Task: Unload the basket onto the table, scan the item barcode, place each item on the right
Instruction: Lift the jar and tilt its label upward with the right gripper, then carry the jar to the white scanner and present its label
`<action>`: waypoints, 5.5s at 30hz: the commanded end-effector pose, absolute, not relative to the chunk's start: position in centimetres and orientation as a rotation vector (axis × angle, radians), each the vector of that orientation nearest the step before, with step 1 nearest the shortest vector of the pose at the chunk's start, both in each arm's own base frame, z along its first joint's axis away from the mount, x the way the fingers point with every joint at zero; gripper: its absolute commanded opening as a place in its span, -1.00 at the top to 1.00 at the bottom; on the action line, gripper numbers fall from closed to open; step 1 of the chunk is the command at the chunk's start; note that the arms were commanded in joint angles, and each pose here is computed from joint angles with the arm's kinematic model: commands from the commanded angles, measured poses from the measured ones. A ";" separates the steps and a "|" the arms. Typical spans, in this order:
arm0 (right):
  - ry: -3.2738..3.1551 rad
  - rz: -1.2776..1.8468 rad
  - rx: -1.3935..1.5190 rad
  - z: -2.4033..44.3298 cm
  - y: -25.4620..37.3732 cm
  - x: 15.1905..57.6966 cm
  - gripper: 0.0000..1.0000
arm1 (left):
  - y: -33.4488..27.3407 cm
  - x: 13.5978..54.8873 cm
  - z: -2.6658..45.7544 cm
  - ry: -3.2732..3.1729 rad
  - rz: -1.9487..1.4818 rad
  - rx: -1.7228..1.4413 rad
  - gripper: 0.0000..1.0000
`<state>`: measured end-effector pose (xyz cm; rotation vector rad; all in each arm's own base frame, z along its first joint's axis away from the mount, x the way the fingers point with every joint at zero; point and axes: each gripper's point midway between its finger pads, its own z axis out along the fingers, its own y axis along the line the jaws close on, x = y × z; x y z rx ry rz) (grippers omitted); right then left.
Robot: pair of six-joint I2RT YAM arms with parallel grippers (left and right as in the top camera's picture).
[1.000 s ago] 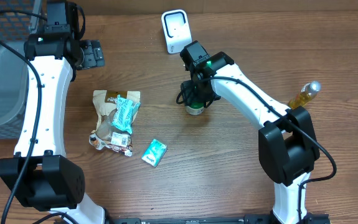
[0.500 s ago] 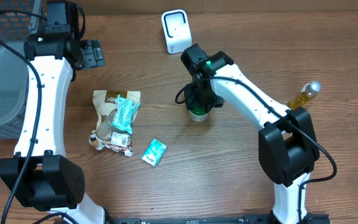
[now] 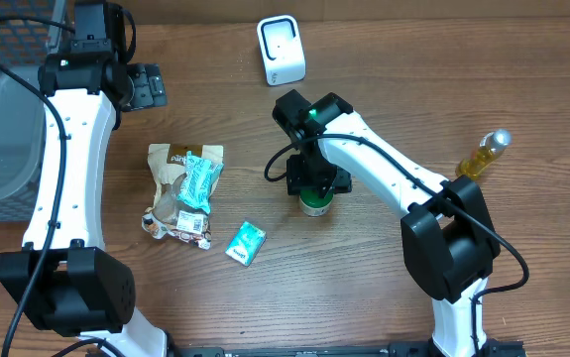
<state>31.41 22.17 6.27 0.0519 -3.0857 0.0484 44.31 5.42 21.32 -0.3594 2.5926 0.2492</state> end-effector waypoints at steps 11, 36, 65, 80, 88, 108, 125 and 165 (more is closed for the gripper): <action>-3.096 0.091 0.019 5.9 21.9 31.5 -0.54 | 5.4 44.4 22.7 2.560 0.256 -0.342 -0.99; -3.100 0.089 0.002 2.2 21.6 30.8 -0.47 | 5.4 44.4 22.7 2.560 0.256 -0.342 -0.99; -2.637 -0.223 -0.125 9.2 24.3 23.5 -0.09 | 5.4 44.4 22.7 2.560 0.256 -0.342 -0.99; -2.454 -0.282 -0.191 11.3 25.0 20.5 -0.20 | 5.4 44.4 22.7 2.560 0.256 -0.342 -0.99; -2.379 -0.394 -0.217 12.3 26.6 20.0 0.06 | 5.4 44.4 22.7 2.560 0.256 -0.342 -0.99; -2.289 -0.517 -0.246 13.6 28.2 19.7 0.08 | 5.4 44.4 22.7 2.560 0.256 -0.342 -0.99; -2.289 -0.517 -0.245 13.6 28.2 19.7 0.08 | 5.4 44.4 22.7 2.560 0.256 -0.342 -0.99; -2.579 -0.375 -0.136 9.9 26.3 23.2 0.61 | 5.4 44.4 22.7 2.560 0.256 -0.342 -0.99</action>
